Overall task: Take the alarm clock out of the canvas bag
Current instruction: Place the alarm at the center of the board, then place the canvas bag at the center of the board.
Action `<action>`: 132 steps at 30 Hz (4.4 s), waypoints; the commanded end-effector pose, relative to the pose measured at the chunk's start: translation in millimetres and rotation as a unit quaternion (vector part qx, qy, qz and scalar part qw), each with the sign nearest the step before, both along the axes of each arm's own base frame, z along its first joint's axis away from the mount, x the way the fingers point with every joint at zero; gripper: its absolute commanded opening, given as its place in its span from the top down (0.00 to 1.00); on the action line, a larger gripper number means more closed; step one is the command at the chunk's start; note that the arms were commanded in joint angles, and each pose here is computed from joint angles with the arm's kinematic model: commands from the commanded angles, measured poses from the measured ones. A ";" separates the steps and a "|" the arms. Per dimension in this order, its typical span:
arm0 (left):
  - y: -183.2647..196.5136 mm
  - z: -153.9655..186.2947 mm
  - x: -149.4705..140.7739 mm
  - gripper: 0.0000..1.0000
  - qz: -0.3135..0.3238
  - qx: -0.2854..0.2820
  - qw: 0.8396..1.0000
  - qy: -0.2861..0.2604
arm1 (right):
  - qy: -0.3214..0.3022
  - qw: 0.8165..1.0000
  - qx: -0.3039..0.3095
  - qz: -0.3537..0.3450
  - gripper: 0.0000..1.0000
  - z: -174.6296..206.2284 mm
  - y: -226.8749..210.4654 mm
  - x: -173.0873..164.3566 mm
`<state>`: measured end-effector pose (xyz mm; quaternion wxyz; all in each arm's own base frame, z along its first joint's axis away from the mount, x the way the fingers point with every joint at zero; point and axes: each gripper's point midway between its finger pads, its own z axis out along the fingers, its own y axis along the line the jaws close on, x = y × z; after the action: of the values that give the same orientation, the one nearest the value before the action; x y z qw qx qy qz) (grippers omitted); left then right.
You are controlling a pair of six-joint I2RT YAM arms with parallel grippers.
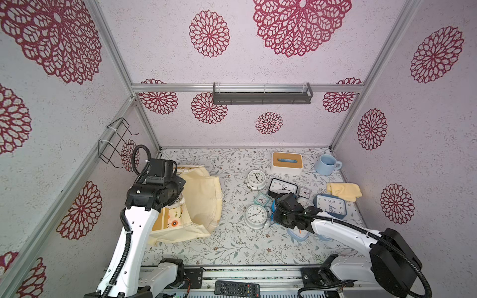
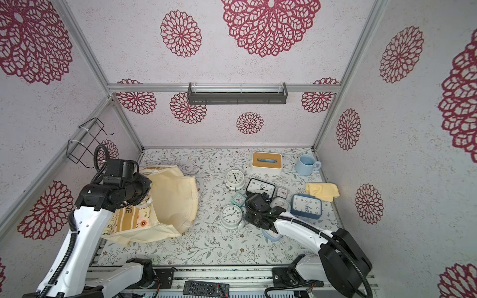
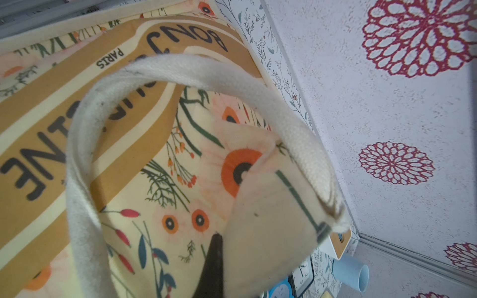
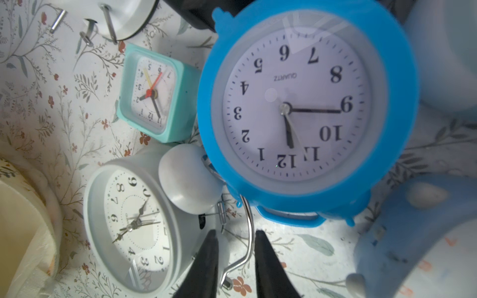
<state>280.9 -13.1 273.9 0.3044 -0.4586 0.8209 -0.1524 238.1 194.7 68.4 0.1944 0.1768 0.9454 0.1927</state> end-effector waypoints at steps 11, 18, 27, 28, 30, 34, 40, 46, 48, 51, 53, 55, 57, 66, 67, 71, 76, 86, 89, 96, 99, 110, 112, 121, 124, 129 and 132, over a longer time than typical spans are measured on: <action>-51.9 28.9 22.5 1.00 -0.072 -0.079 0.993 -0.052 | -0.155 0.947 0.229 0.165 0.32 143.0 128.7 6.0; -61.4 37.6 25.9 1.00 -0.075 -0.103 0.990 -0.066 | -0.086 0.951 0.271 0.122 0.20 105.5 151.8 8.0; -69.7 55.9 30.7 1.00 -0.072 -0.142 0.983 -0.096 | -0.032 0.948 0.296 0.109 0.18 72.9 170.5 0.7; -70.4 55.1 31.0 1.00 -0.072 -0.143 0.982 -0.094 | -0.032 0.947 0.301 0.110 0.18 73.9 173.9 2.0; -72.4 53.1 31.1 1.00 -0.075 -0.146 0.982 -0.091 | -0.036 0.941 0.315 0.118 0.21 79.8 183.8 5.3; -74.4 49.7 30.6 1.00 -0.079 -0.148 0.982 -0.087 | -0.045 0.929 0.342 0.133 0.36 95.1 200.0 11.7; -76.7 40.6 26.8 1.00 -0.095 -0.142 0.982 -0.076 | -0.074 0.931 0.327 0.147 0.82 115.3 202.5 22.5; -77.0 38.5 22.7 1.00 -0.119 -0.122 0.983 -0.070 | -0.162 0.949 0.194 0.187 1.00 158.5 177.3 47.1; -76.4 37.0 23.1 1.00 -0.125 -0.113 0.983 -0.068 | -0.187 0.948 0.156 0.207 1.00 173.9 173.1 53.5; -78.7 32.6 24.5 1.00 -0.139 -0.106 0.983 -0.062 | -0.207 0.941 0.125 0.236 1.00 191.3 173.3 60.2; -82.4 27.1 26.1 1.00 -0.152 -0.106 0.981 -0.056 | -0.217 0.939 0.105 0.246 1.00 198.9 172.8 63.9; -84.2 19.5 27.3 1.00 -0.158 -0.107 0.981 -0.047 | -0.225 0.937 0.092 0.251 1.00 203.6 172.4 67.0; -86.6 10.2 29.2 1.00 -0.164 -0.107 0.980 -0.038 | -0.226 0.937 0.083 0.254 1.00 204.4 171.6 67.9; -83.1 -12.4 36.6 1.00 -0.186 -0.066 0.980 -0.008 | -0.262 0.933 0.075 0.234 1.00 232.3 155.1 65.7; -83.5 -11.9 37.8 1.00 -0.188 -0.065 0.980 -0.009 | -0.268 0.932 0.075 0.230 1.00 237.4 152.4 65.4; -87.6 -6.7 42.7 1.00 -0.199 -0.067 0.977 -0.015 | -0.277 0.932 0.081 0.221 1.00 250.9 144.0 60.9; -94.8 -3.4 45.9 1.00 -0.222 -0.073 0.972 -0.018 | -0.289 0.928 0.102 0.213 1.00 268.0 141.8 54.0; -107.7 -25.0 58.6 0.96 -0.267 -0.074 0.961 -0.002 | -0.282 0.933 0.091 0.207 1.00 256.5 136.4 48.7; -109.6 -23.5 63.7 0.95 -0.269 -0.076 0.960 -0.008 | -0.282 0.935 0.079 0.201 1.00 254.8 129.9 47.9; -121.0 -13.7 75.8 0.94 -0.288 -0.088 0.953 -0.028 | -0.296 0.937 0.065 0.173 1.00 258.1 113.2 43.0; -126.5 -12.1 80.5 0.94 -0.298 -0.092 0.950 -0.033 | -0.301 0.938 0.057 0.164 1.00 257.5 109.2 41.1; -132.0 -8.4 82.6 0.82 -0.315 -0.083 0.945 -0.033 | -0.317 0.942 0.015 0.108 1.00 256.5 82.8 48.9; -127.6 -5.7 79.7 0.77 -0.315 -0.069 0.946 -0.031 | -0.315 0.942 0.013 0.114 0.95 254.8 85.2 49.4; -82.9 23.2 64.0 0.41 -0.266 0.020 0.962 -0.057 | -0.335 0.928 0.024 0.163 0.55 263.0 100.6 46.2; -67.0 36.6 58.1 0.38 -0.246 0.052 0.966 -0.063 | -0.352 0.920 0.019 0.173 0.39 272.7 98.8 44.8; -42.2 62.6 49.9 0.36 -0.214 0.109 0.968 -0.072 | -0.395 0.898 0.000 0.192 0.23 298.7 90.6 41.8; -17.1 85.6 41.7 0.36 -0.168 0.162 0.969 -0.086 | -0.427 0.881 -0.020 0.201 0.15 317.9 79.0 39.9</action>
<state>335.3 -62.3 345.1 0.3793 -0.2249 0.8797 -0.1779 281.0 289.8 332.1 0.4749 -0.1006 0.8338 0.2628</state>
